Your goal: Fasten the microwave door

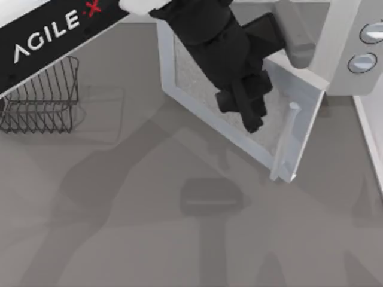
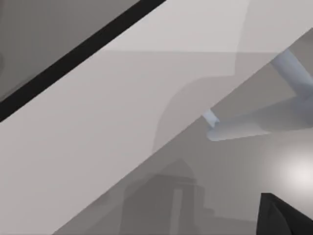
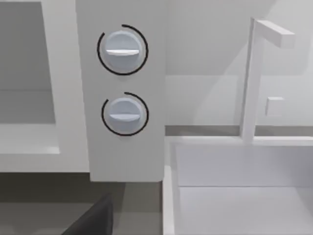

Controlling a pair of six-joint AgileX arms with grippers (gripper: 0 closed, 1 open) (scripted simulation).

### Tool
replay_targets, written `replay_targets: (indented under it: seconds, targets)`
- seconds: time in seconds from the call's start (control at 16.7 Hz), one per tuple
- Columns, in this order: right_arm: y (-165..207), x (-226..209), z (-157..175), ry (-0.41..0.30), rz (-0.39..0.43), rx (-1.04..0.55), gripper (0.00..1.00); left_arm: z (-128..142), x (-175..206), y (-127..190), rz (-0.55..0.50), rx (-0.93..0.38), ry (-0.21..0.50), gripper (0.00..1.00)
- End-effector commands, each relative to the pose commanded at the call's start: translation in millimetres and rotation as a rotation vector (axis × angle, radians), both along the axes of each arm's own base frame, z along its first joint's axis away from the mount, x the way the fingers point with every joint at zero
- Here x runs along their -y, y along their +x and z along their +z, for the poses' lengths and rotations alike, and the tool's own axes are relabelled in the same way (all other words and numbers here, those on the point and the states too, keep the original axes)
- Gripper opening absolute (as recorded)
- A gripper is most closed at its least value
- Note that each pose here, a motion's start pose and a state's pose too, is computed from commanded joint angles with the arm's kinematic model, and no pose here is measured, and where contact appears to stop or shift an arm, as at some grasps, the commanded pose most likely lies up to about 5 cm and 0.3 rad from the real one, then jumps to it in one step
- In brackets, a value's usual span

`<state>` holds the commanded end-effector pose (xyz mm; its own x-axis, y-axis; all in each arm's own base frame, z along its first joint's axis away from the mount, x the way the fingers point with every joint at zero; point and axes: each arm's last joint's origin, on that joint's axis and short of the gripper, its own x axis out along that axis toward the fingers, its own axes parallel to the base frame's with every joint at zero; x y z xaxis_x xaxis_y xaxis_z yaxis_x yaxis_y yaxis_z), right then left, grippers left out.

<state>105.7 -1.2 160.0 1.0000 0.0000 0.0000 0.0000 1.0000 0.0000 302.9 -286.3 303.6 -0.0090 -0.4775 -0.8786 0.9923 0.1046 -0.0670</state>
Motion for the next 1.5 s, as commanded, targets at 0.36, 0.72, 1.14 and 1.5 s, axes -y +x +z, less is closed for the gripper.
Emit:
replay_targets:
  seconds: [0.36, 0.72, 1.14, 1.5]
  targets:
    - [0.0, 0.0, 0.0, 0.0, 0.0, 0.0, 1.0, 2.7, 1.6, 16.6, 0.069, 0.05, -0.017, 0.0]
    - [0.0, 0.0, 0.0, 0.0, 0.0, 0.0, 1.0, 4.3, 3.6, 16.3, 0.069, 0.061, -0.026, 0.0]
    - [0.0, 0.0, 0.0, 0.0, 0.0, 0.0, 1.0, -16.7, 22.0, 12.2, 0.054, -0.024, 0.035, 0.0]
    - [0.0, 0.0, 0.0, 0.0, 0.0, 0.0, 1.0, 4.7, 23.1, 16.4, 0.07, 0.063, -0.028, 0.0]
